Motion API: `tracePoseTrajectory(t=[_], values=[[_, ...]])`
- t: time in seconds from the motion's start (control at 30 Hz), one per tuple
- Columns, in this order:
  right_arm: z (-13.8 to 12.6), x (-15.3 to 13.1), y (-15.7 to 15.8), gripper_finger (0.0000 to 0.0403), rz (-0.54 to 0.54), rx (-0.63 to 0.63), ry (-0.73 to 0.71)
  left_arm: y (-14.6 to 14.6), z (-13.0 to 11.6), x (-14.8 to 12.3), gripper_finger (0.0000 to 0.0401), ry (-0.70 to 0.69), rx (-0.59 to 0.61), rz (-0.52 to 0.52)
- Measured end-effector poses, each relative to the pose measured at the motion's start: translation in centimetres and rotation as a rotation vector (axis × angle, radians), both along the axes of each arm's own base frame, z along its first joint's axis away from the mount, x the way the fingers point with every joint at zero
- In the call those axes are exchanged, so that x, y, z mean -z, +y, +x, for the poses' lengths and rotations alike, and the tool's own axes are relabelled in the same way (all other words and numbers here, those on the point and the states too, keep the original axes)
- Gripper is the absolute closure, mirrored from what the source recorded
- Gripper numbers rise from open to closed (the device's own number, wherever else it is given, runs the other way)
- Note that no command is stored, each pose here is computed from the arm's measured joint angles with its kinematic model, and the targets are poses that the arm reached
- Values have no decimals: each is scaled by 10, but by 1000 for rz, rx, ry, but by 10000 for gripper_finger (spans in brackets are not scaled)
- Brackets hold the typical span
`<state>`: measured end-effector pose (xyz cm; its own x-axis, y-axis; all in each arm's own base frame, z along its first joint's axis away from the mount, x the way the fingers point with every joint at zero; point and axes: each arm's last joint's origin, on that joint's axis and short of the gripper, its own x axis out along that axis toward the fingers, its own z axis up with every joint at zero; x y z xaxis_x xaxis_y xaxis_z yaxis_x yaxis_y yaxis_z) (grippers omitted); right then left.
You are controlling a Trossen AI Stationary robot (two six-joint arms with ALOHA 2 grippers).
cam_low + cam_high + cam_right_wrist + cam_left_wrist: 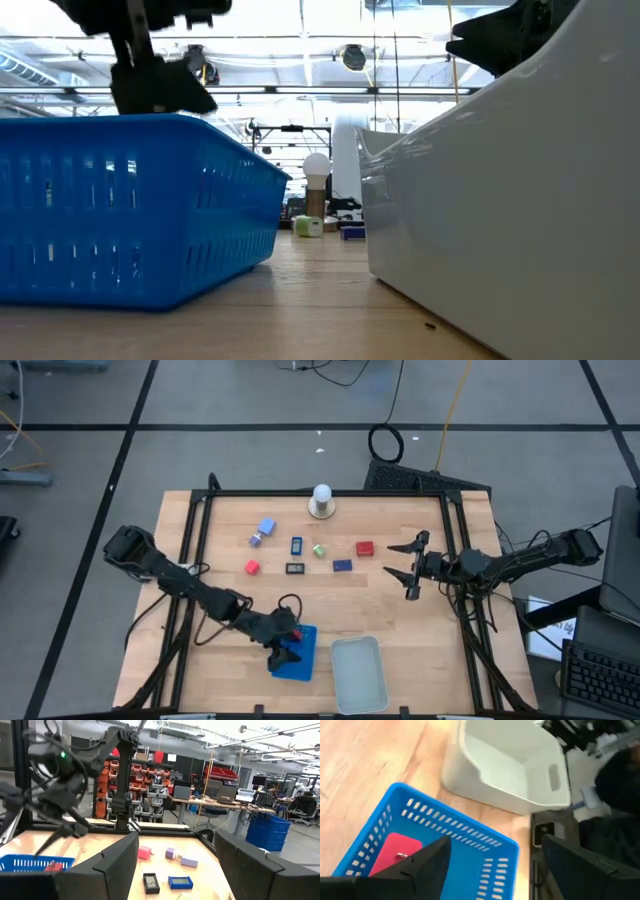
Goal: Pick & Place Office items
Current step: Adjust the blue bin, then put the red charger adapter into the blue bin
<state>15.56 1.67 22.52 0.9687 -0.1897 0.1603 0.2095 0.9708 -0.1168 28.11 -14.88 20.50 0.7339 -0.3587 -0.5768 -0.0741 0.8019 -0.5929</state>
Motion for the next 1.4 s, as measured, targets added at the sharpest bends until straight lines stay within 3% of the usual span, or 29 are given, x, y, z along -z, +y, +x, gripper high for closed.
tracePoseTrajectory(t=[0.13, 0.3, 0.37, 0.47, 0.7, 0.8, 0.93, 1.17, 1.4], values=[[0, 1, 0, 149, -1, 0, 7, -2, -9, -24, 78, -158, 36, 106], [0, 1, 0, 149, 7, -2, 12, -3, -22, -51, 73, -380, 3, 380], [0, 2, 0, 149, 6, -2, 22, -2, -24, -55, 76, -418, -3, 485], [1, 4, 0, 149, 9, -3, 39, 7, -24, -59, 82, -441, -38, 558], [1, 8, 0, 149, 41, -7, 76, 51, -14, -29, 87, -555, -84, 503], [1, 11, 0, 149, 53, -8, 105, 75, -20, -7, 80, -504, -97, 507], [1, 17, 0, 149, 80, -8, 157, 101, -34, -6, 72, -527, -186, 505], [1, 22, 0, 149, 119, -5, 203, 129, -74, -13, 73, -608, -268, 590], [1, 27, 0, 149, 96, 3, 257, 142, -112, 9, 88, -669, -343, 585]])
